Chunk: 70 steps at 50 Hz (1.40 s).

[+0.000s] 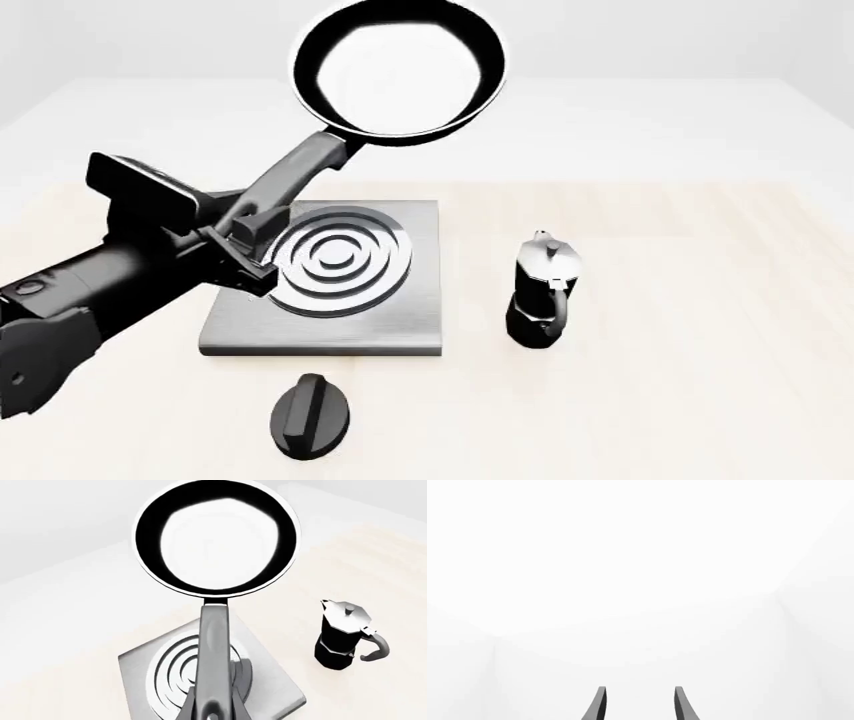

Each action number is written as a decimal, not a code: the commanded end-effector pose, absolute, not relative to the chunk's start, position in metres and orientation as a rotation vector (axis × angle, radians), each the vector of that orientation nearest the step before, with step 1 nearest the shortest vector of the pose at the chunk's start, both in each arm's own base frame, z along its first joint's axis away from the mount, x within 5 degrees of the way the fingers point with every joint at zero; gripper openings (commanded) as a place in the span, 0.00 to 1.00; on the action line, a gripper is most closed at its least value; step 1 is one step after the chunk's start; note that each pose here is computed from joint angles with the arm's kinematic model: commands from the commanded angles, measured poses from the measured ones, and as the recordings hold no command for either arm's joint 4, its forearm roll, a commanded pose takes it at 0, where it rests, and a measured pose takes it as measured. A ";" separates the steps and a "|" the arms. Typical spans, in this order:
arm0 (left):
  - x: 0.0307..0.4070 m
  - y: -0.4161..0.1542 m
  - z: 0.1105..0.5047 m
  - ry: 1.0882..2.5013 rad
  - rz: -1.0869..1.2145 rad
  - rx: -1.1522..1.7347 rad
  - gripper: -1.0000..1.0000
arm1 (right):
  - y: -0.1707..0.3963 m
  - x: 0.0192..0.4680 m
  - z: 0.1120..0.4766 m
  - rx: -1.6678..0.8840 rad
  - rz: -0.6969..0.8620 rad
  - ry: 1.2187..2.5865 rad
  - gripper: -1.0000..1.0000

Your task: Put the frying pan on the stove.

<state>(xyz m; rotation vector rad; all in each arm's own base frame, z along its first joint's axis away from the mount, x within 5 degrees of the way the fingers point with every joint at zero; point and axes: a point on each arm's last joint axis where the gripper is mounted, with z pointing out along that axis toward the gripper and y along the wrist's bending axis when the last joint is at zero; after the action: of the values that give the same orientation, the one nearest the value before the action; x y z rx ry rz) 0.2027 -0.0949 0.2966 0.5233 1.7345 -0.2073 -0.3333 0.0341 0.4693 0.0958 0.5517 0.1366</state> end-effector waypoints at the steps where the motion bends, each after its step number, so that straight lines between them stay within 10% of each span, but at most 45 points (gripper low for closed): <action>1: 0.186 -0.081 0.306 1.712 -0.194 0.486 0.00 | 0.036 -0.347 0.463 0.097 0.135 0.551 1.00; 70: 0.111 -0.037 0.290 1.838 -0.133 0.413 0.00 | 0.044 -0.400 0.436 0.095 0.117 0.556 1.00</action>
<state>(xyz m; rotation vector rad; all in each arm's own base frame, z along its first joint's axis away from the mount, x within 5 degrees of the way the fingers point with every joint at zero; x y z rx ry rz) 0.1210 -0.0421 0.2820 0.4481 1.8719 -0.1315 -0.3981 0.0438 0.4385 0.0957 0.5551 0.1188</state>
